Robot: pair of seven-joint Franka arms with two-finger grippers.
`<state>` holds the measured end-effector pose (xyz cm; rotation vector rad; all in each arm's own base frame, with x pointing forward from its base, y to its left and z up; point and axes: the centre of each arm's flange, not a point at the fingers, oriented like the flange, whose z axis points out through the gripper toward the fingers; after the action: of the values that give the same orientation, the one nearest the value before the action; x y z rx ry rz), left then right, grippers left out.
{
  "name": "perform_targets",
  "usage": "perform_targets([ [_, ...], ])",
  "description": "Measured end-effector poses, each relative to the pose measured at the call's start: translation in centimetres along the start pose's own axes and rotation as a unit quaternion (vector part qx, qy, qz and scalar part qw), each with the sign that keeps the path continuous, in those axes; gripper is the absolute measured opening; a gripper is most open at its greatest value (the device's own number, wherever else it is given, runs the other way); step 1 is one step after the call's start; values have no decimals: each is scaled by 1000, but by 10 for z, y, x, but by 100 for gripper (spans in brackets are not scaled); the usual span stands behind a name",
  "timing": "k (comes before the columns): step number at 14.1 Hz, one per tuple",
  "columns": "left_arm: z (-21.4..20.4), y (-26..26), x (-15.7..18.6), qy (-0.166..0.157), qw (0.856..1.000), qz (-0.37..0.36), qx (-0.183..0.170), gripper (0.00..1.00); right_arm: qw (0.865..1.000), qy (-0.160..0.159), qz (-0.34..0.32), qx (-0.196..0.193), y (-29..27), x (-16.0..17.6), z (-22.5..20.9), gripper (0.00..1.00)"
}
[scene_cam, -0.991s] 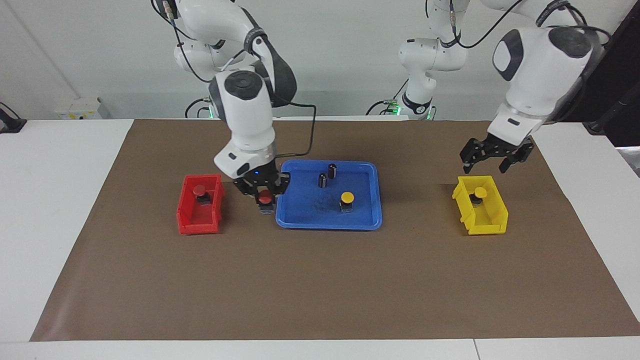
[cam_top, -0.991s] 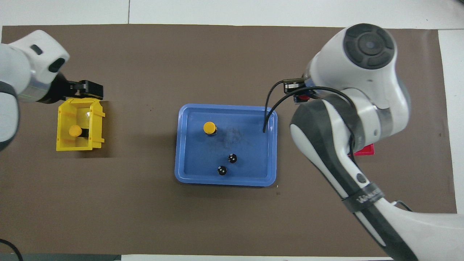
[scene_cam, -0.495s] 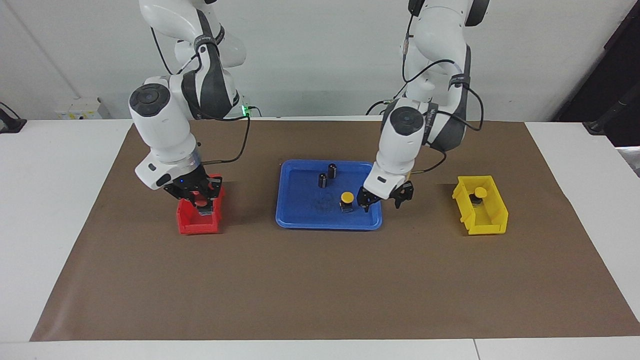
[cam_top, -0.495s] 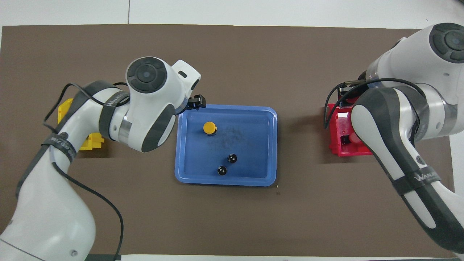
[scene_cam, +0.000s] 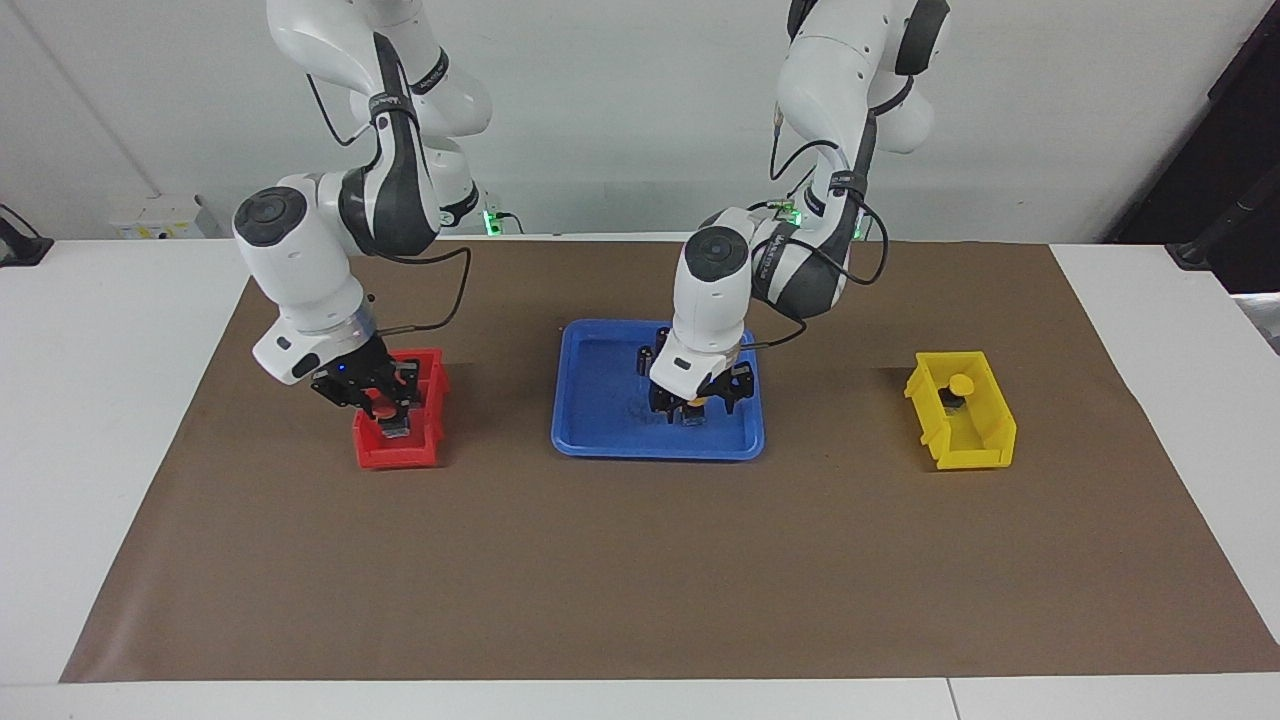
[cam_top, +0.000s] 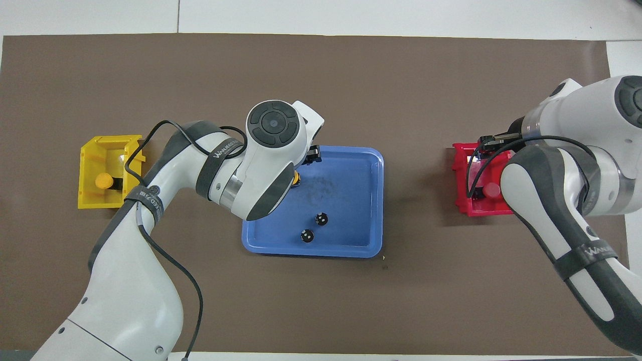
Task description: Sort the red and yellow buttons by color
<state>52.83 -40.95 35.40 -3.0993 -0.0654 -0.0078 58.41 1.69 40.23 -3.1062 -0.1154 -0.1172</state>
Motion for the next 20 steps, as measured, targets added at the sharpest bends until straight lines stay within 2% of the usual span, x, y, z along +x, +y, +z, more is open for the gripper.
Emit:
perform_targets([
  [5, 2, 1, -5, -12, 1000, -6, 7, 93, 1000, 15, 2, -1, 5, -13, 22, 41],
  [9, 1, 0, -5, -21, 999, -32, 2, 45, 1000, 13, 2, -1, 5, -21, 33, 41],
  [10, 0, -1, -5, -21, 999, -34, 2, 38, 1000, 10, 2, -1, 5, -24, 37, 41],
  [13, -16, -12, 11, -7, 999, -53, -7, 38, 1000, 8, 3, -1, 5, -29, 51, 41],
  [16, -65, -62, 51, 5, 996, -88, -15, 38, 1000, 4, -7, 0, 5, -30, 55, 41],
  [18, -100, -107, 71, -6, 997, -81, -9, 38, 1000, 4, -11, 0, 6, -29, 55, 57],
  [19, -114, -133, 80, -13, 998, -68, -6, 38, 1000, 4, -13, 0, 6, -29, 55, 62],
  [20, -125, -166, 91, -16, 998, -53, -6, 38, 1000, 2, -13, 0, 6, -28, 53, 63],
])
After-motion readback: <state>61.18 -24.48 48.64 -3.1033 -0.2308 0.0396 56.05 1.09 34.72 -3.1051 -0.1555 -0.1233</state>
